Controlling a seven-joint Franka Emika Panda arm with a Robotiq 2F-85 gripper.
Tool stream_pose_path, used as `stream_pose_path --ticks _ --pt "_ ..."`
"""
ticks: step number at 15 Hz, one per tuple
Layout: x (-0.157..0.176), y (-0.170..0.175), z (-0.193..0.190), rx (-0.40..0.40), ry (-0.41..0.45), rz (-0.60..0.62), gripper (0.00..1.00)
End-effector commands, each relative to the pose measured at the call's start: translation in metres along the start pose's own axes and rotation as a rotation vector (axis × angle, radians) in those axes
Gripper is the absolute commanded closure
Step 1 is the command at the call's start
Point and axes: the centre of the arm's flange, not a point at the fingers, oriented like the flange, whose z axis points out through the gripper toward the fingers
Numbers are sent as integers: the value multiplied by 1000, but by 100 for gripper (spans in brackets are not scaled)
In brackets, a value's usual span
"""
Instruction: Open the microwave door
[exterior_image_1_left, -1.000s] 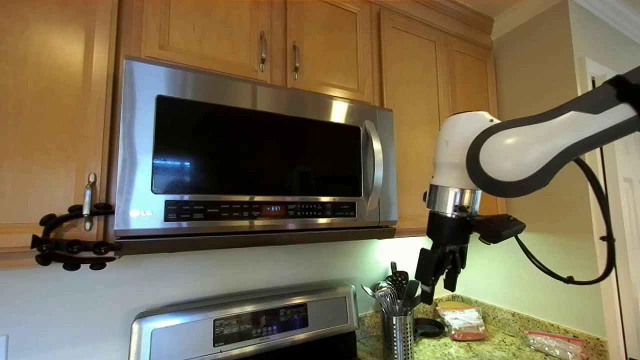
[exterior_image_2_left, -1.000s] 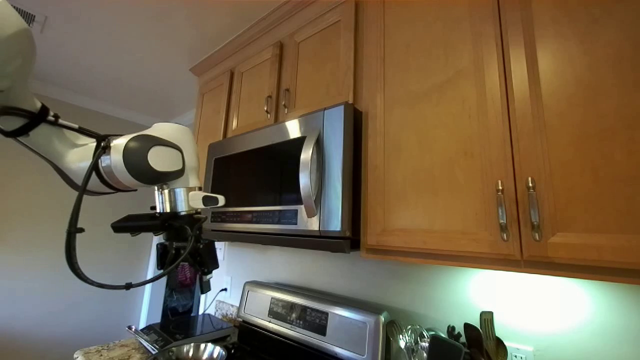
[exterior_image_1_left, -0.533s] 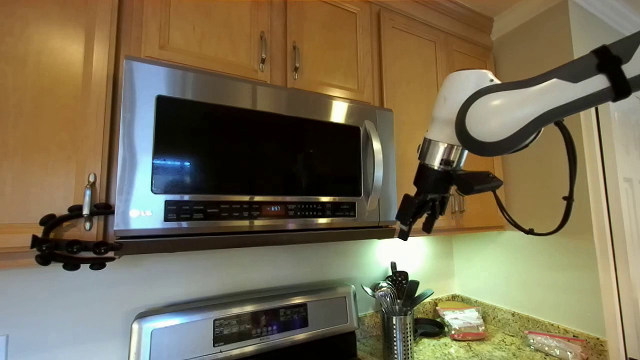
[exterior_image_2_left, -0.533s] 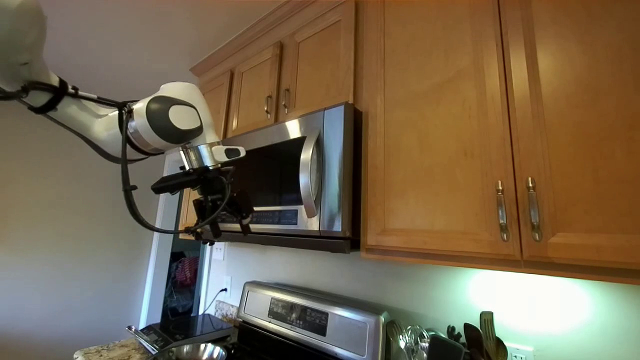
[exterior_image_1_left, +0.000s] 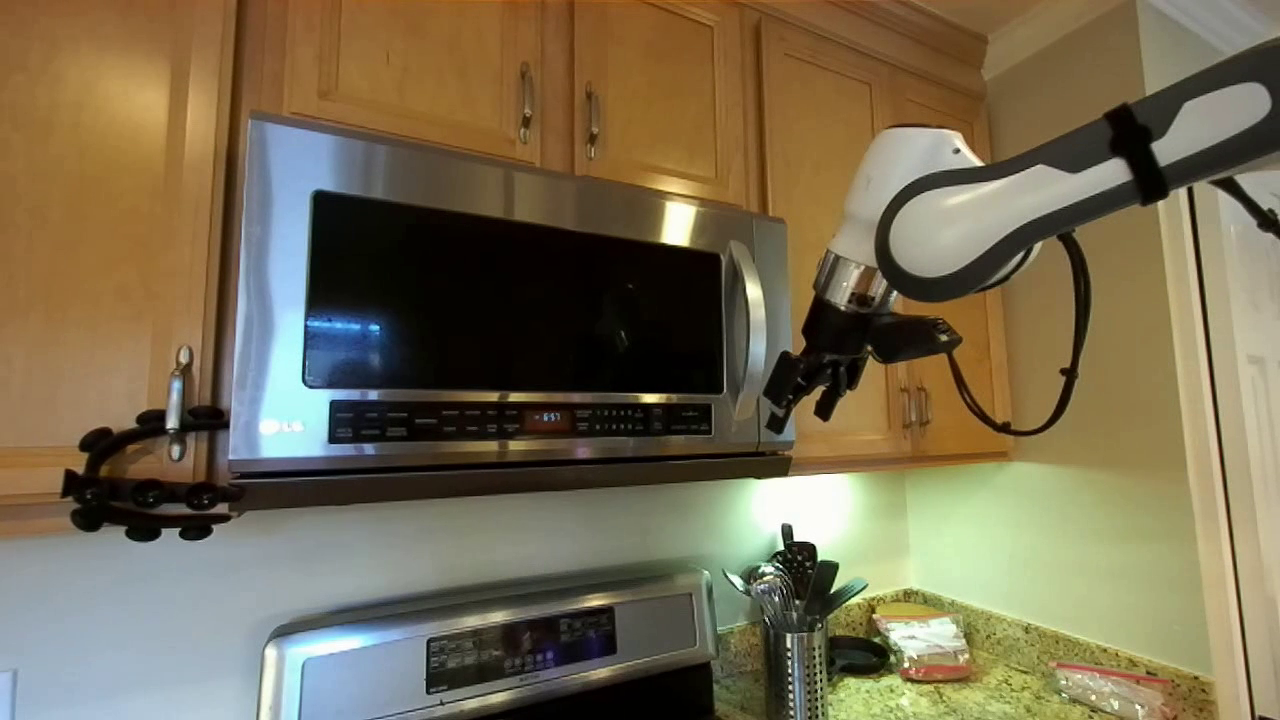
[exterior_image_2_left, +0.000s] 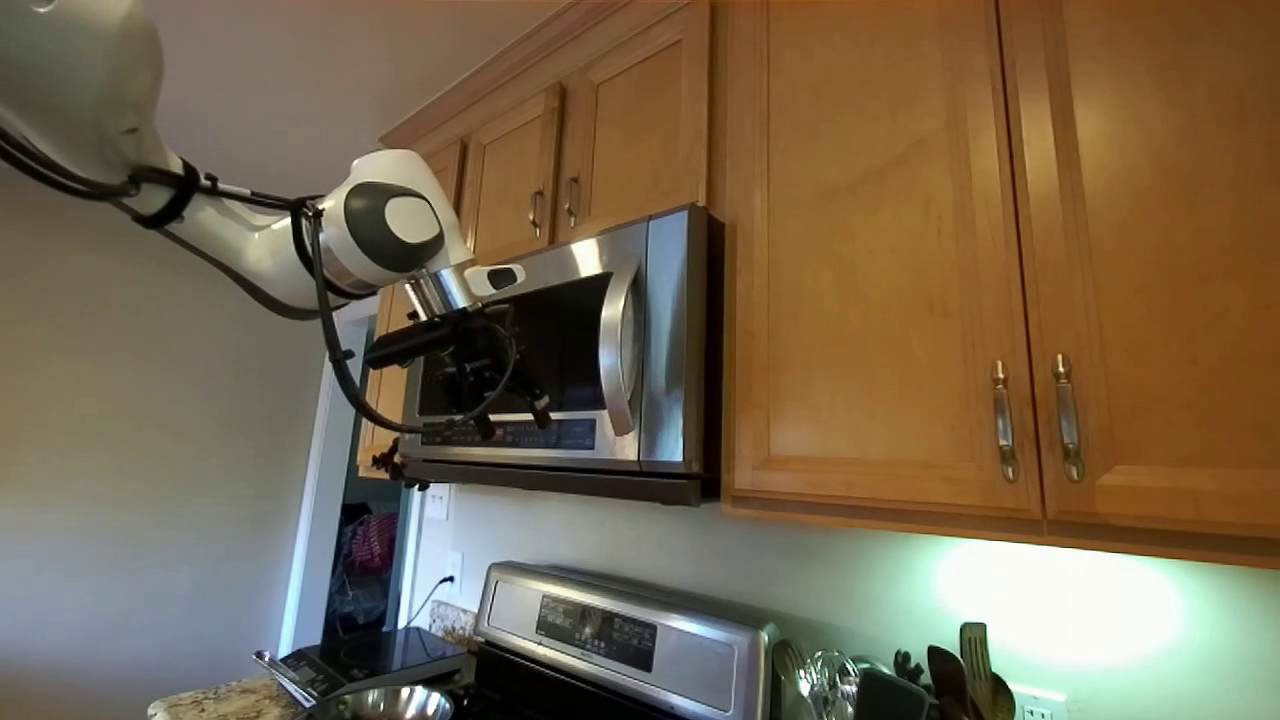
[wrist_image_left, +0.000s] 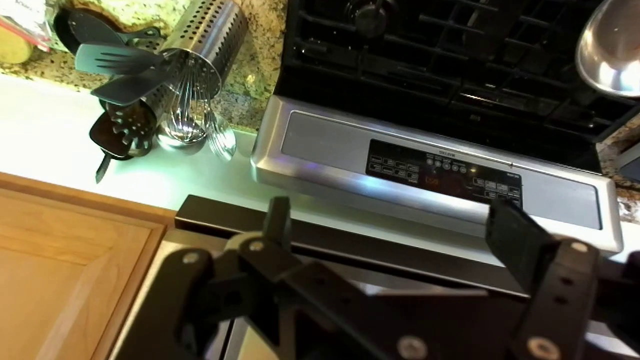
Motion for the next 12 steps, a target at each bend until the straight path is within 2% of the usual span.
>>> stream_pose_path --ticks 1,2,8,12 --pt "0 0 0 0 0 0 0" --pt "0 0 0 0 0 0 0" --pt "41 23 -25 -103 146 -23 0" --pt "68 50 -30 -127 243 21 0"
